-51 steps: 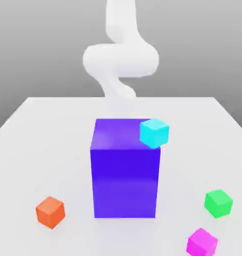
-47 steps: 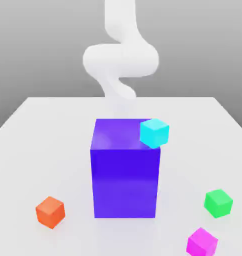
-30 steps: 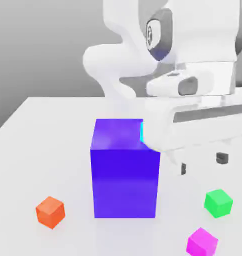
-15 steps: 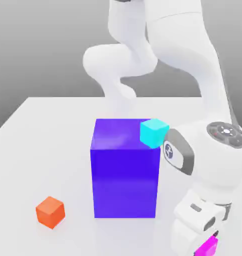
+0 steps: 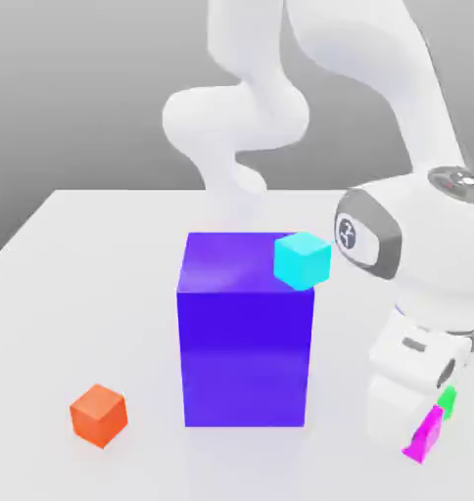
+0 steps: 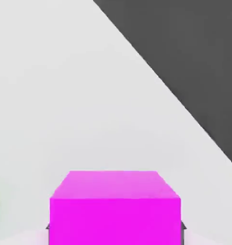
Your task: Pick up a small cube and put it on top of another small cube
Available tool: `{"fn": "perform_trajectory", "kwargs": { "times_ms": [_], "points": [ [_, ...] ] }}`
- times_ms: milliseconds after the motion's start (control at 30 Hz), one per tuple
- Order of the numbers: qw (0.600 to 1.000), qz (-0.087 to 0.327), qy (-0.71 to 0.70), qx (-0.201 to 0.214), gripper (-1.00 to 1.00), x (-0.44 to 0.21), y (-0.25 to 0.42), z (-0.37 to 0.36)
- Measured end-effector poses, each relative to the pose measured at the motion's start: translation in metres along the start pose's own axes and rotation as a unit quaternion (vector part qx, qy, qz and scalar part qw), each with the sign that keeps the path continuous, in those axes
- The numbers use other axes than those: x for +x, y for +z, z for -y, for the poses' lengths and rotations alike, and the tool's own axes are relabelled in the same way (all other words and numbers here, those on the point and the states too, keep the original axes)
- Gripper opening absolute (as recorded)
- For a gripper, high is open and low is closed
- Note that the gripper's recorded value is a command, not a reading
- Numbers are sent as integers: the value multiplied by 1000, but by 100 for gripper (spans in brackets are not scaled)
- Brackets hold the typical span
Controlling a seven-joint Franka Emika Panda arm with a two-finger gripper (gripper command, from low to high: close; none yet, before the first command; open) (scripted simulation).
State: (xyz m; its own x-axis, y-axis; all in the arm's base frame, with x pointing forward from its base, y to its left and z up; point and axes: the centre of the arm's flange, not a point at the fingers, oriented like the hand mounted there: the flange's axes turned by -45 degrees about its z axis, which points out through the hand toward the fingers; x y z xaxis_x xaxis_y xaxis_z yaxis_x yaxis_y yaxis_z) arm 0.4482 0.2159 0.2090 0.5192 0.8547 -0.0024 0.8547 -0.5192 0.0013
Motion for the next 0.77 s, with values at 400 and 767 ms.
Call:
{"fn": "perform_trajectory", "kwargs": {
  "times_ms": [400,767],
  "points": [
    [946,0,-324,0,-100,-1,-28,89],
    [910,0,-414,0,100,-5,27,112]
  ]
}}
